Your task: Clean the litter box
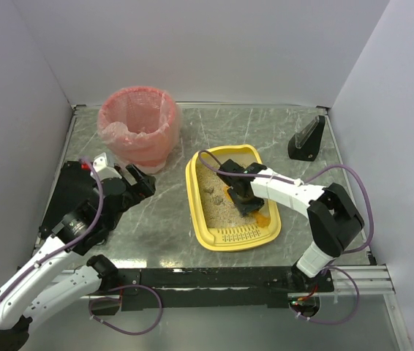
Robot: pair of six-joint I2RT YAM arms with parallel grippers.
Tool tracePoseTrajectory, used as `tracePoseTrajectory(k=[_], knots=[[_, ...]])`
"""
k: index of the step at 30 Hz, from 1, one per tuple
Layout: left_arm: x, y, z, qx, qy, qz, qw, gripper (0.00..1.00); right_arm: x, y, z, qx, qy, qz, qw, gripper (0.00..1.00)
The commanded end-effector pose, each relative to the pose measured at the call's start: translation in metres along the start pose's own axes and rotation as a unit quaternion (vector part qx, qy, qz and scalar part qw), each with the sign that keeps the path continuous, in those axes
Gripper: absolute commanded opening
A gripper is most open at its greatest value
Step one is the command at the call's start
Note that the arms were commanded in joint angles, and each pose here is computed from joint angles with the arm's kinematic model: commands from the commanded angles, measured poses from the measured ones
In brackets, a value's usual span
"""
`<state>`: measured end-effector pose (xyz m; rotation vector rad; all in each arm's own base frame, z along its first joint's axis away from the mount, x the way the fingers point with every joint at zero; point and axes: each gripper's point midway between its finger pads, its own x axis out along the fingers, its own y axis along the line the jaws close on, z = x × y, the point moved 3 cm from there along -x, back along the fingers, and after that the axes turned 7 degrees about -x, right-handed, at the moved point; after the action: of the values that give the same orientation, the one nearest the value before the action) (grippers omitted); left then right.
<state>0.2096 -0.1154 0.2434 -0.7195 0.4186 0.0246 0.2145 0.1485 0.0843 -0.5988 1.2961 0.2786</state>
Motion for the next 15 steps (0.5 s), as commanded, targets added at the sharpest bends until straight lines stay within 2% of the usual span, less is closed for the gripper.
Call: tracePoseTrajectory(k=[1,3,8,15], knots=[[-0.005,-0.012,0.006,-0.015,-0.006,-0.030,0.999,0.97,-0.005,-0.001,-0.002,0.017,-0.003,-0.007,1.000,0.40],[-0.005,-0.015,0.005,-0.013,-0.002,-0.041,0.999,0.97,-0.016,-0.001,0.003,0.027,-0.023,0.002,0.999,0.30],[-0.001,-0.023,-0.002,-0.004,0.014,-0.060,0.998,0.97,-0.040,0.007,0.015,0.045,-0.064,0.052,0.996,0.24],[0.002,-0.046,-0.011,0.017,0.045,-0.120,0.992,0.97,-0.055,0.009,0.013,0.072,-0.075,0.078,0.991,0.21]])
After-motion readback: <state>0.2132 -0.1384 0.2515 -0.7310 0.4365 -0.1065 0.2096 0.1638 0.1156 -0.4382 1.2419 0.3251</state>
